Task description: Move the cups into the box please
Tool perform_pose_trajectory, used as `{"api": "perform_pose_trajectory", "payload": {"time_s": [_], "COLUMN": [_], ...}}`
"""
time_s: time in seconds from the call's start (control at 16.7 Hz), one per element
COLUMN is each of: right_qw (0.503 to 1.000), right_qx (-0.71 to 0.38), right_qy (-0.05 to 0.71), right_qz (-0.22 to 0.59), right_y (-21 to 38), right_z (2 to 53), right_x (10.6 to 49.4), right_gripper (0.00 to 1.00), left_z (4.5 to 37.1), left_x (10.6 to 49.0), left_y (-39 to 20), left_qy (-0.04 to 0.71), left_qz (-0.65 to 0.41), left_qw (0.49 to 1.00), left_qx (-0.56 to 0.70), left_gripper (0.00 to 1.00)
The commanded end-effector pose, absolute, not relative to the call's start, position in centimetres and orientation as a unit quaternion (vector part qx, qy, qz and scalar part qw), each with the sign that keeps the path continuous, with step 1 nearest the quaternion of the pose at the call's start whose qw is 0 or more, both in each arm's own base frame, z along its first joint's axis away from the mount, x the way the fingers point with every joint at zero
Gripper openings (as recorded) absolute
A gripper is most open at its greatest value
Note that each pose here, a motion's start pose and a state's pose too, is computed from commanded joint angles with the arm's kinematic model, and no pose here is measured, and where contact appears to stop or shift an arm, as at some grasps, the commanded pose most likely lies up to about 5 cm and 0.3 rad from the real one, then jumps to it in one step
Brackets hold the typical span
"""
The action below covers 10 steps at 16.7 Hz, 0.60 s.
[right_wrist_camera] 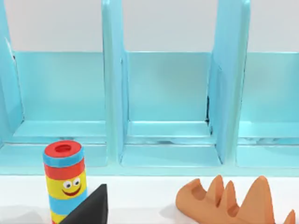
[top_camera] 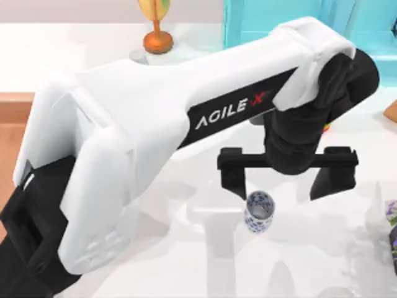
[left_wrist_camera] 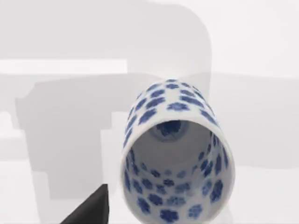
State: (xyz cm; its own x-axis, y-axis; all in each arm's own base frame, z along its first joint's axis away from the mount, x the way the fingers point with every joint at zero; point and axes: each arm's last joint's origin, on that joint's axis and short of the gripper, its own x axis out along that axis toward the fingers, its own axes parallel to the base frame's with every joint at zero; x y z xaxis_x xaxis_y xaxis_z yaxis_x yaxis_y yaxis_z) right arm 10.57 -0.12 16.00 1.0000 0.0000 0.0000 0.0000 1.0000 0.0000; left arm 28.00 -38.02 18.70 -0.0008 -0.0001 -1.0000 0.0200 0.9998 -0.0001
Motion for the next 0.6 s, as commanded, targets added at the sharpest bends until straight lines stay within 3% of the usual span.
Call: {"api": "perform_pose_trajectory", "payload": {"time_s": [0.24, 0.54, 0.6], "right_qw": [1.000, 1.000, 1.000], "right_qx": [0.000, 0.000, 0.000], "right_qy": [0.000, 0.000, 0.000], "right_qz": [0.000, 0.000, 0.000], "right_y": [-0.1, -0.1, -0.1], "right_z": [16.0, 16.0, 16.0], "right_x": [10.6, 10.6, 10.6], "right_gripper": [1.00, 1.00, 1.00], "left_z": [14.4, 13.8, 13.8], "left_x": [27.7, 27.6, 27.6], "left_y": [-37.8, -37.7, -37.7], "left_qy": [0.707, 0.707, 0.707], "left_qz": [-0.007, -0.007, -0.007], "left_qw": [0.707, 0.707, 0.707], "left_qx": [0.007, 0.007, 0.007], "left_gripper": [1.00, 1.00, 0.92]}}
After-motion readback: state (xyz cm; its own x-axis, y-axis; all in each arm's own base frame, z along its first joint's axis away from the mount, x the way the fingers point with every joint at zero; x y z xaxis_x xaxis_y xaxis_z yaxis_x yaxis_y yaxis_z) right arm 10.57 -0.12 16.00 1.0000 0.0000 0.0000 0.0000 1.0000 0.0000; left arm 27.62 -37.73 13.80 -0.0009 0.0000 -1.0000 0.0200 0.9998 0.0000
